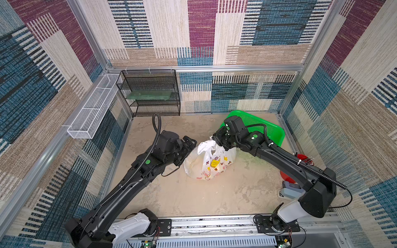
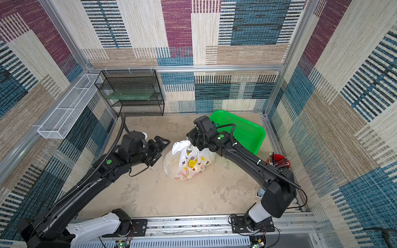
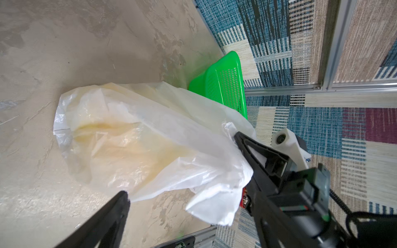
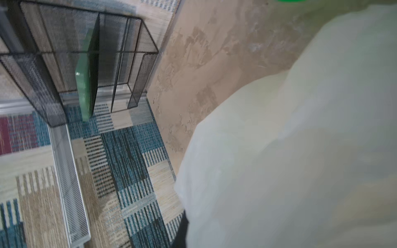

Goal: Place the banana into a plastic bag & tie a knot
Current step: Cross the plastic bag at the center of the board.

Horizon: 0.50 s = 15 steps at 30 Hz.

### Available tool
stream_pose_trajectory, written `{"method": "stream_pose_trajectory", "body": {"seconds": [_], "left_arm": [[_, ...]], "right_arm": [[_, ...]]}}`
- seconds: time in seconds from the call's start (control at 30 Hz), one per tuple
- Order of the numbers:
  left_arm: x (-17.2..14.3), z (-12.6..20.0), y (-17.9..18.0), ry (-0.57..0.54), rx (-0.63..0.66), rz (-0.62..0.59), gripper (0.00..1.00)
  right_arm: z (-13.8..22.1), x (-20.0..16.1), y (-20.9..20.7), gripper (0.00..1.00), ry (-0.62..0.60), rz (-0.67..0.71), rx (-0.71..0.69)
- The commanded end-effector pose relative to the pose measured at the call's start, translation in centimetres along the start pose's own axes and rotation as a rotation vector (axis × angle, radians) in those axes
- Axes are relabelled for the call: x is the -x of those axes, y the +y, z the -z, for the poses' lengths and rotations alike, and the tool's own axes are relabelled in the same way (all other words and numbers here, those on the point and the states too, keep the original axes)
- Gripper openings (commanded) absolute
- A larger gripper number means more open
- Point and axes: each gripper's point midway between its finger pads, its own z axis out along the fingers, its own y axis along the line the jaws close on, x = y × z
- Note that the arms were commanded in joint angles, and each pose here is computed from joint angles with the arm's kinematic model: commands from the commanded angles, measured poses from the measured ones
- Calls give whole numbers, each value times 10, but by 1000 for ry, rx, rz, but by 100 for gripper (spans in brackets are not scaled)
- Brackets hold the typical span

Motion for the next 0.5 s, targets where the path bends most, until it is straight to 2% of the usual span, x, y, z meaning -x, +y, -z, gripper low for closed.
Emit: {"method": "stream_pose_trajectory", "body": {"seconds": [0.0,0.1,0.17,0.3,0.47], "left_arm": [[5,2,-11,41,-6,38,89],[16,4,-11,40,23,47,85],[21,5,-9,45,40,50,80],[24,6,-7,76,68,37,72],[12,0,-7,148,46,75,58]], "right_arm": [[9,-5,31,0,-11,303,143],[20,-22,42,0,10,482,279],[29,-31,40,0,40,552,368],[44,-37,32,0,131,591,530],[44,-46,21,0,292,618,617]]}}
